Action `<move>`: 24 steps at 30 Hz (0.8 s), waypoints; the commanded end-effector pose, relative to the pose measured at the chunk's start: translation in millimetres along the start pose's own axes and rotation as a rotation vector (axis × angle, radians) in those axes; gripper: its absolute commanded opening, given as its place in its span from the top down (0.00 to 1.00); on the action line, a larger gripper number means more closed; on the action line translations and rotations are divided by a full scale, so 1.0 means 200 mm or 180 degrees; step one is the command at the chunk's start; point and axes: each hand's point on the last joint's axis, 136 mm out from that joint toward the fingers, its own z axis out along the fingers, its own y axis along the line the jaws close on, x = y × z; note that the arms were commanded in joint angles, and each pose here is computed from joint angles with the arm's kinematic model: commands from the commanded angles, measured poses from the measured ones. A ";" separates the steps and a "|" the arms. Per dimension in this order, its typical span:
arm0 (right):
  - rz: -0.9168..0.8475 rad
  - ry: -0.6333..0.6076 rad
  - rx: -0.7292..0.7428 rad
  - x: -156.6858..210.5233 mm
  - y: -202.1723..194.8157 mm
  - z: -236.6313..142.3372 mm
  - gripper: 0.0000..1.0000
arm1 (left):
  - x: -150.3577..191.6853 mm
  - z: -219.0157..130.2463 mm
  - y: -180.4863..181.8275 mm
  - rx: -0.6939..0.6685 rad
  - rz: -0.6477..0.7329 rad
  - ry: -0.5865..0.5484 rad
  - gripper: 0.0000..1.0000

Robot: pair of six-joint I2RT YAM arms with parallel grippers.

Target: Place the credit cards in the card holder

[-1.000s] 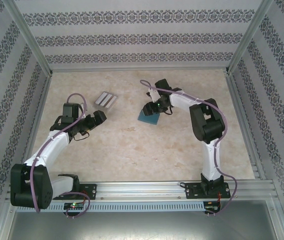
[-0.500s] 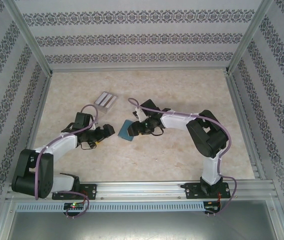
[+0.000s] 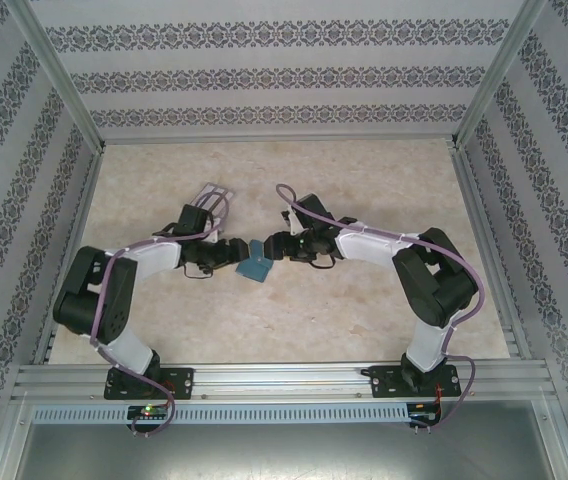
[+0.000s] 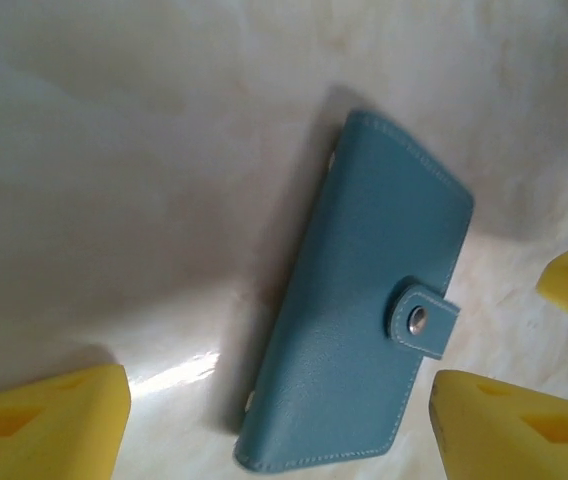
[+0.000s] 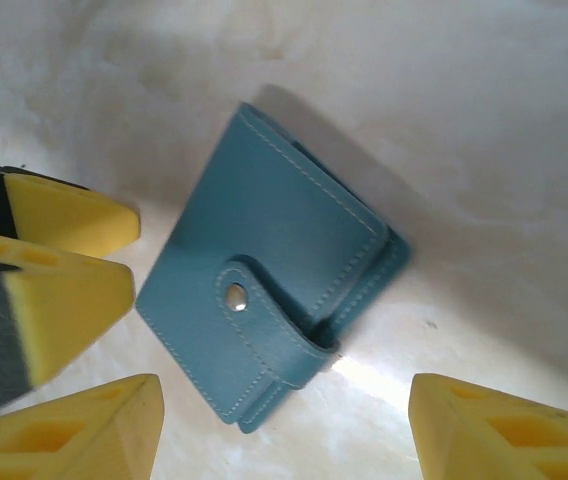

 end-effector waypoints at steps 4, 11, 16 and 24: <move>0.0372 -0.0111 0.0030 0.00 -0.08 0.05 0.33 | 0.08 0.15 -0.17 0.0296 0.0248 0.0325 0.35; 0.0503 -0.0034 -0.0027 0.05 -0.06 0.13 0.46 | 0.19 0.19 -0.17 0.0175 0.0199 0.0524 0.77; 0.0512 -0.0015 -0.0036 0.08 -0.05 0.14 0.56 | 0.24 0.20 -0.14 0.0158 0.0069 0.0555 0.84; 0.0498 0.0085 -0.0039 0.23 -0.03 0.12 0.63 | 0.37 0.11 -0.16 0.0199 -0.0091 0.0708 0.89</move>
